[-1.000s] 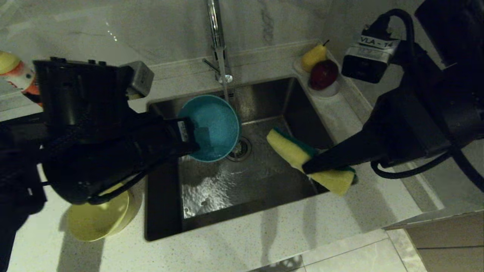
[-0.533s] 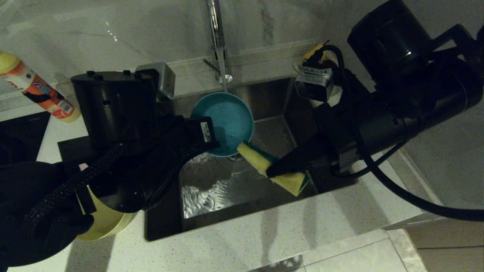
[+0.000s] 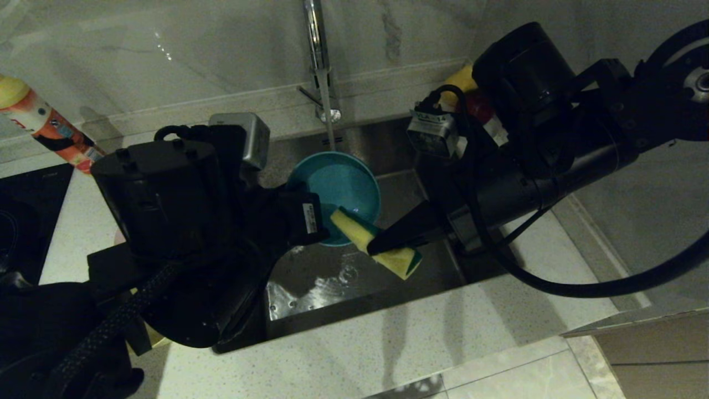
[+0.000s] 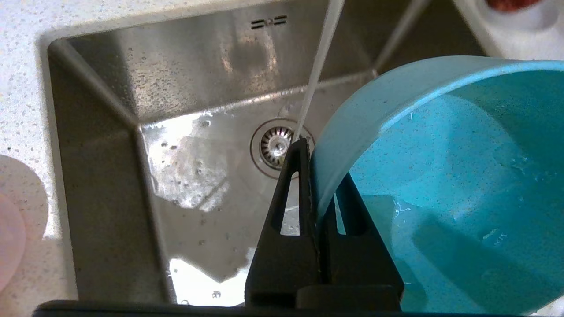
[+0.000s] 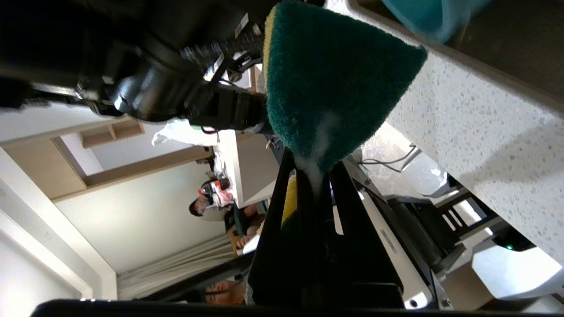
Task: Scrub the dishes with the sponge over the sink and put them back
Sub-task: Wipe the bowl
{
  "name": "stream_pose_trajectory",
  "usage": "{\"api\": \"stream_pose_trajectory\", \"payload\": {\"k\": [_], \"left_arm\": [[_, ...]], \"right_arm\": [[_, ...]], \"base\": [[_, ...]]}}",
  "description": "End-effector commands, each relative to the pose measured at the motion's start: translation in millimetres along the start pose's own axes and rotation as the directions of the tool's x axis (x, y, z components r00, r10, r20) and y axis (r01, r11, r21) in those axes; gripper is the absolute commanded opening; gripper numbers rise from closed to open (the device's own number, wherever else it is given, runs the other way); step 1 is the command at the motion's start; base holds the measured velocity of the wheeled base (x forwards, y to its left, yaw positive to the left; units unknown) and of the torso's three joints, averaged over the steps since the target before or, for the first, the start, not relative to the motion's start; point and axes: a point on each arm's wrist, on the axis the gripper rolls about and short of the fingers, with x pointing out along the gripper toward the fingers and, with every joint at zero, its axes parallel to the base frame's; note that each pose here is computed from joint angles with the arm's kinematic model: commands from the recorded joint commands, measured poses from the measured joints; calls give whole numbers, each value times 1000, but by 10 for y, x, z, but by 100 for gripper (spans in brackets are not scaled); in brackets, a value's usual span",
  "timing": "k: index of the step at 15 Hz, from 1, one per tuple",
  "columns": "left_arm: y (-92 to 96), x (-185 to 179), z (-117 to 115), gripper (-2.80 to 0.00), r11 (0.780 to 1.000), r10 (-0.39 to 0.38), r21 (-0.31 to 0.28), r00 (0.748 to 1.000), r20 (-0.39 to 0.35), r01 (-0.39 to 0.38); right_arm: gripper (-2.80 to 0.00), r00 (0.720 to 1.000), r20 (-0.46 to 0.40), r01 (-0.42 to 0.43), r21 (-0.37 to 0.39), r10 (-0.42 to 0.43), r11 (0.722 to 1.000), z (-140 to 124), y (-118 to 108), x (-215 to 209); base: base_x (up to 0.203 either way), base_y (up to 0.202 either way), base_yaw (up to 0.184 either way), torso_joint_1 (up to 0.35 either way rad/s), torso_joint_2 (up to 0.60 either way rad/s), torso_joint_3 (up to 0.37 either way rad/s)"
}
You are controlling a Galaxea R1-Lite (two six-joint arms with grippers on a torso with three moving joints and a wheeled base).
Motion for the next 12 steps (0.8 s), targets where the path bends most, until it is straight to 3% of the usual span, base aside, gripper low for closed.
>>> {"api": "stream_pose_trajectory", "payload": {"k": [1,6,12], "left_arm": [[-2,-14,-67,-280,1000,-1,21,1000,-5,1],[-15,-101,-218,-280,998,-27,62,998,57,23],[-59,-178,-187,-280,997,-60,49,994,89,55]], "right_arm": [[-280,1000,-3,-3,12,3,1000,2,-6,10],[-280,1000,4,-4,13,4,1000,28,-34,35],[-280,997,71,-10,7,10,1000,152,-97,86]], "base": [[0,0,0,0,0,0],[0,0,0,0,0,0],[0,0,0,0,0,0]]}}
